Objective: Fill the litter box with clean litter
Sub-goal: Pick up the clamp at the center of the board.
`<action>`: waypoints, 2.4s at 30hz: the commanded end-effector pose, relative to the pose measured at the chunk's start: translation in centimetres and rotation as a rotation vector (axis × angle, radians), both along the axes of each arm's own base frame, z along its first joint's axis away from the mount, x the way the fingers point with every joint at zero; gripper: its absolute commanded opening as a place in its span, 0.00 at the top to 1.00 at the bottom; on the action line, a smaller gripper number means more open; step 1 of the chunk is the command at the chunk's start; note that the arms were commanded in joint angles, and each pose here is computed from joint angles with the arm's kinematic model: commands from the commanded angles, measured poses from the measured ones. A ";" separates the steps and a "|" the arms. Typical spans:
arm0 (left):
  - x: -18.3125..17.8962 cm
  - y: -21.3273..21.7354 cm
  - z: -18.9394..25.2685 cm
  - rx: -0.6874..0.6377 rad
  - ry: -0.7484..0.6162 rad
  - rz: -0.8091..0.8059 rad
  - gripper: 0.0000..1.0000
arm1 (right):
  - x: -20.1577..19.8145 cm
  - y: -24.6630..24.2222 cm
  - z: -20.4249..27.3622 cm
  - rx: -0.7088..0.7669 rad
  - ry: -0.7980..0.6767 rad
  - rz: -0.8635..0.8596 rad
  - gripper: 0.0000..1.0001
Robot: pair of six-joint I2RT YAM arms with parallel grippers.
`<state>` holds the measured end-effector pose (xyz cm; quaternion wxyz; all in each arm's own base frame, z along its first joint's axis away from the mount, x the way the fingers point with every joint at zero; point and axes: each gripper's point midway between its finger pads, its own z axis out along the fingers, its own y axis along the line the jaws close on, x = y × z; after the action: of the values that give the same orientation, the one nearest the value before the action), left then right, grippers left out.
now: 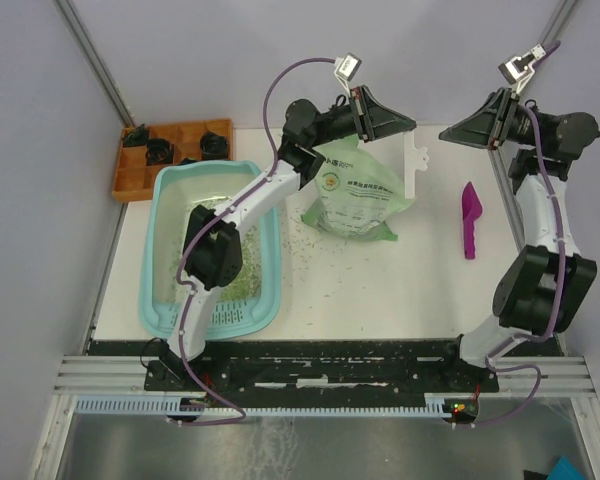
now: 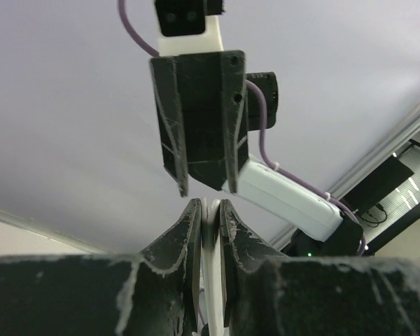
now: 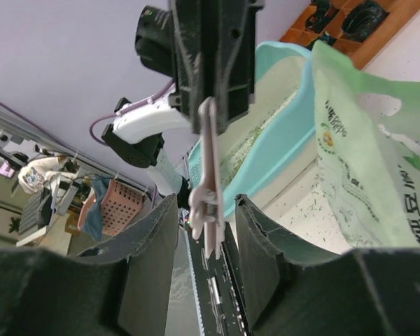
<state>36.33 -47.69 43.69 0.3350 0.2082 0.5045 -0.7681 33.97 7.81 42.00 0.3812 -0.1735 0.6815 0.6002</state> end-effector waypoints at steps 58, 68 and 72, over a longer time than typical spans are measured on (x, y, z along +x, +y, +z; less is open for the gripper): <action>-0.8 2.8 8.0 0.104 -0.306 0.276 0.97 | -1.8 -5.4 -3.9 -0.402 0.093 -0.558 0.98; -0.5 2.6 7.1 0.138 -0.308 0.282 0.97 | -5.1 -3.3 -3.4 -0.615 -0.054 -0.499 0.62; -0.5 2.5 6.9 0.139 -0.308 0.273 0.97 | -6.4 -1.0 -1.2 -0.513 -0.135 -0.374 0.34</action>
<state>38.35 -46.90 44.86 0.4456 0.2481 0.5772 -0.6377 29.08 4.43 38.68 0.4624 -0.1061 0.8419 0.2571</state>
